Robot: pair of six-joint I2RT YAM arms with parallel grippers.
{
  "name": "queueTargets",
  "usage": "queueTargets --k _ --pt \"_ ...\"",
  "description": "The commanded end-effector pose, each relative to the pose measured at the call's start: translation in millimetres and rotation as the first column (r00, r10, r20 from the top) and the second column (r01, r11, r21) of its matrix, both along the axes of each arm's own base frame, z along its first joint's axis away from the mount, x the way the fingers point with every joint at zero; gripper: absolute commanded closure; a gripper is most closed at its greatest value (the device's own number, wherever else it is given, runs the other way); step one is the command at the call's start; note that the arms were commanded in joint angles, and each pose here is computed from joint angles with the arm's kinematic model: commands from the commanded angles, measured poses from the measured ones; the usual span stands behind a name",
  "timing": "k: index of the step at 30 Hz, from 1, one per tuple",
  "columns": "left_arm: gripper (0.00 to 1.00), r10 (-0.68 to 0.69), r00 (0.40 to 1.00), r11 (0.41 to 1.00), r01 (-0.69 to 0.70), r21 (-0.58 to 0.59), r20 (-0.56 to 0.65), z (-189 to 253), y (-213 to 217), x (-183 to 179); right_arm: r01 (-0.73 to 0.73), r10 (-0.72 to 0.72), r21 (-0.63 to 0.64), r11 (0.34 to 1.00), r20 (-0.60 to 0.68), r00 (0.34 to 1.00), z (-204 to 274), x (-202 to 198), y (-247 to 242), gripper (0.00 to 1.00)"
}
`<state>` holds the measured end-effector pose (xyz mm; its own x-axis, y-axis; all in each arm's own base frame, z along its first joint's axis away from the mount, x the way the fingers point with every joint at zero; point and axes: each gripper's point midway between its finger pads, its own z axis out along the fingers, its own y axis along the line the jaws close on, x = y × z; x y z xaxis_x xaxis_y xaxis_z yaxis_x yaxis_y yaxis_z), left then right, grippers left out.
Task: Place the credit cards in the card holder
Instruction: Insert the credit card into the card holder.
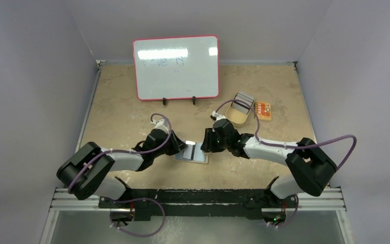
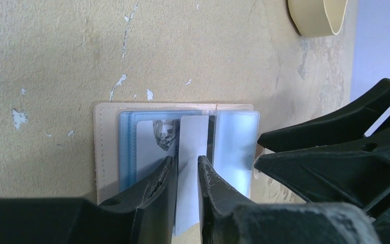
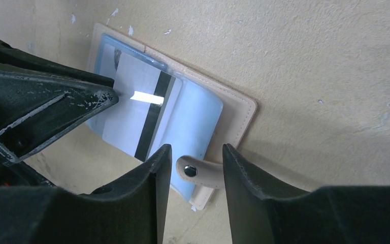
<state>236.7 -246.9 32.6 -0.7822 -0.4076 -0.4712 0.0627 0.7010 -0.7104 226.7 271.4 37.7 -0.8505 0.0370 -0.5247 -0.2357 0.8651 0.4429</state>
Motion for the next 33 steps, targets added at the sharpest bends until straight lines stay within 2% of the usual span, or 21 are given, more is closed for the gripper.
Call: queueTargets --k 1,8,15,25,33 --pt "0.79 -0.015 1.000 1.000 0.016 -0.014 0.017 10.5 -8.3 4.6 0.038 -0.038 -0.005 0.999 0.015 0.999 9.5 1.1 -5.3 0.54" --pt "0.79 -0.046 0.999 0.999 0.045 -0.012 -0.009 4.9 -15.3 -0.8 0.067 -0.068 -0.009 0.998 -0.011 0.998 3.9 -7.5 -14.5 0.48" --pt "0.81 -0.044 0.999 0.998 0.044 0.036 -0.010 -0.8 -16.6 -1.0 0.061 -0.061 0.003 0.998 -0.035 0.998 -6.6 -14.3 -15.0 0.44" --pt "0.82 -0.050 0.999 0.998 0.050 0.037 -0.010 3.0 -32.4 -0.4 0.026 -0.021 0.084 0.996 -0.053 0.998 -11.7 -17.8 0.7 0.49" --pt "0.81 -0.069 0.998 0.997 0.069 0.020 -0.005 7.1 -52.7 0.8 0.022 -0.017 0.082 0.996 -0.056 0.998 -16.4 -19.2 0.3 0.51"
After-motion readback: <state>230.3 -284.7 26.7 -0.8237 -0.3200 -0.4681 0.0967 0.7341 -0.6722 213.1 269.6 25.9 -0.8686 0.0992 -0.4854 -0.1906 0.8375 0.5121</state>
